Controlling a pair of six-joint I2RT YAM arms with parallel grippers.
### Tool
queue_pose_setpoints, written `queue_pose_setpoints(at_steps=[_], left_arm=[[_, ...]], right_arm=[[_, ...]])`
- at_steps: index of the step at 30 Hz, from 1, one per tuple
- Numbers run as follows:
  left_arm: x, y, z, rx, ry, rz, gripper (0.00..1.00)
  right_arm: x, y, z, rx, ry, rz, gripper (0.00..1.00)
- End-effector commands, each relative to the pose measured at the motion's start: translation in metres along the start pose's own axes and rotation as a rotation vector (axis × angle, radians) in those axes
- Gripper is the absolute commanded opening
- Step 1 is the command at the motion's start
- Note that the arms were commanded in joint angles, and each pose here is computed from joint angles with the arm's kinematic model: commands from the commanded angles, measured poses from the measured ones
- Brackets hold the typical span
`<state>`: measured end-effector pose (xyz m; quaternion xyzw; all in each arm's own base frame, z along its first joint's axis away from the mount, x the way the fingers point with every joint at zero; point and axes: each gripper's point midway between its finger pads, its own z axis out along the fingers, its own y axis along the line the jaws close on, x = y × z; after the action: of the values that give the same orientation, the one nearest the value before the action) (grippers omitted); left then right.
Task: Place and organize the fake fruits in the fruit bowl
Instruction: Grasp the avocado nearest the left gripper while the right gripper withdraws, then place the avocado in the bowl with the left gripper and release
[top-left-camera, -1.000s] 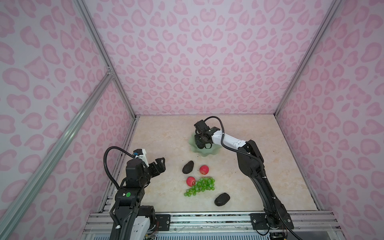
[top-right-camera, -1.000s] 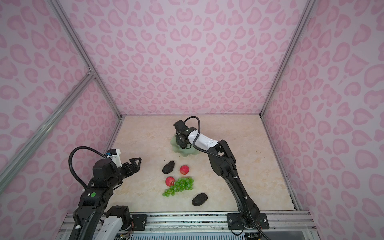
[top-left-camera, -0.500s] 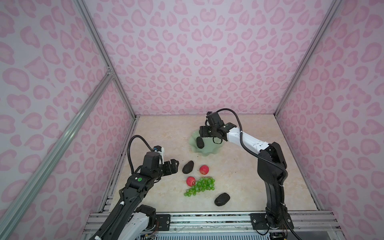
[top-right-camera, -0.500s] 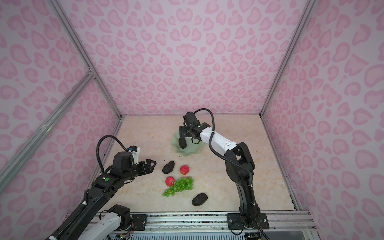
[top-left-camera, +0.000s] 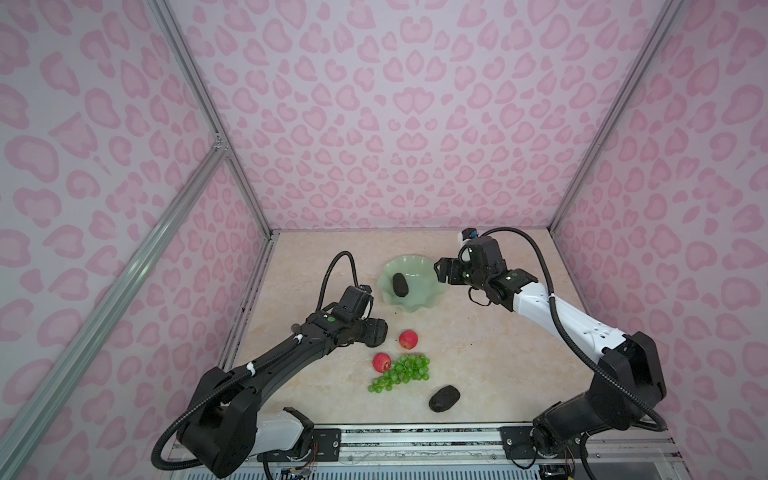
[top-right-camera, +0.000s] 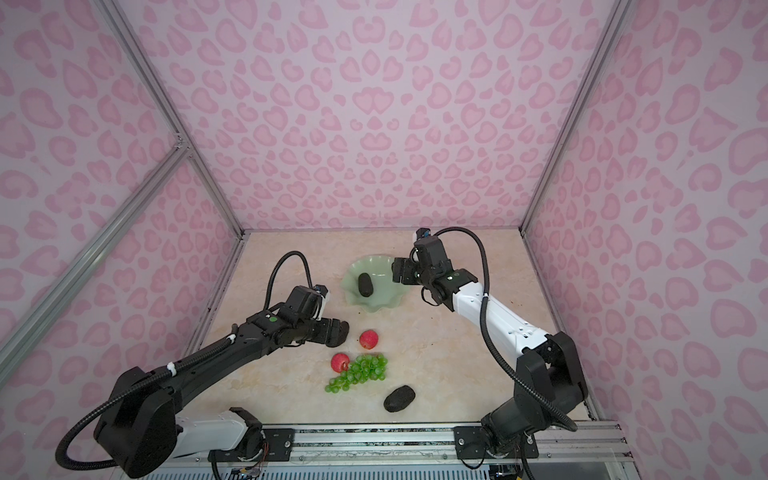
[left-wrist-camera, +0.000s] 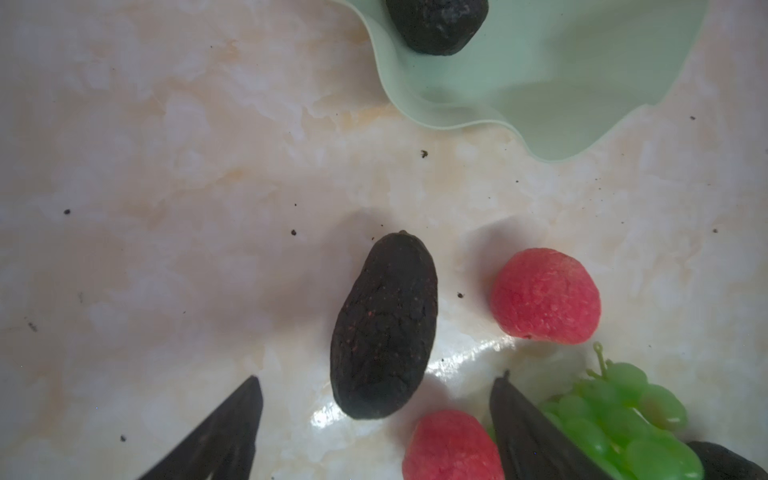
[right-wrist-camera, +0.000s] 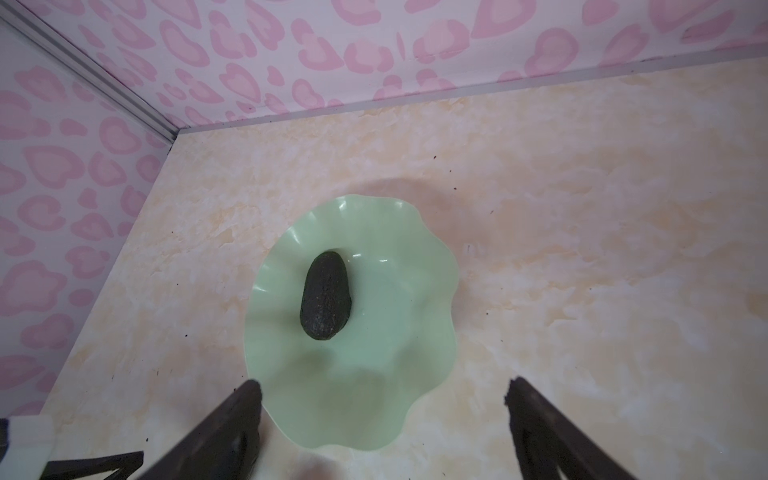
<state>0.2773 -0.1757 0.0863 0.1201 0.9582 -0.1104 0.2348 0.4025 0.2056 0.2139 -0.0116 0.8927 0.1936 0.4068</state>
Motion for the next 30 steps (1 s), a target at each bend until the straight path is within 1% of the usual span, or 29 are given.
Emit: queue_pose_setpoints(at_steps=[1,4,8,12,15,20,24,27,30], left_arm=[[-0.008,-0.008,0.013,0.005,0.01,0.036,0.85],[-0.002,-0.01,0.032,-0.014,0.062,0.038,0.8],[0.007,-0.004,0.05,-0.057,0.123,0.019,0.67],[0.009,0.003,0.048,-0.095,0.128,0.005,0.52],[0.007,0.005,0.037,-0.106,0.113,-0.001,0.45],[-0.017,-0.005,-0.008,-0.054,0.0,-0.024,0.44],[-0.052,-0.022,-0.047,0.021,-0.12,-0.04,0.45],[-0.083,-0.039,-0.06,0.075,-0.185,-0.03,0.46],[-0.111,-0.049,-0.054,0.072,-0.192,-0.011,0.46]], right_arm=[[-0.005,-0.005,-0.007,-0.008,-0.029,0.024,0.92],[-0.008,-0.014,-0.012,-0.002,-0.042,0.041,0.91],[-0.01,-0.021,-0.015,-0.009,-0.051,0.064,0.91],[-0.012,-0.029,-0.018,-0.005,-0.062,0.08,0.9],[-0.012,-0.033,-0.018,-0.008,-0.068,0.096,0.9],[-0.008,-0.04,-0.014,-0.004,-0.058,0.112,0.9],[-0.004,-0.043,-0.012,-0.009,-0.053,0.126,0.89],[-0.001,-0.044,-0.012,-0.014,-0.043,0.132,0.89],[0.003,-0.044,-0.014,-0.014,-0.03,0.131,0.89]])
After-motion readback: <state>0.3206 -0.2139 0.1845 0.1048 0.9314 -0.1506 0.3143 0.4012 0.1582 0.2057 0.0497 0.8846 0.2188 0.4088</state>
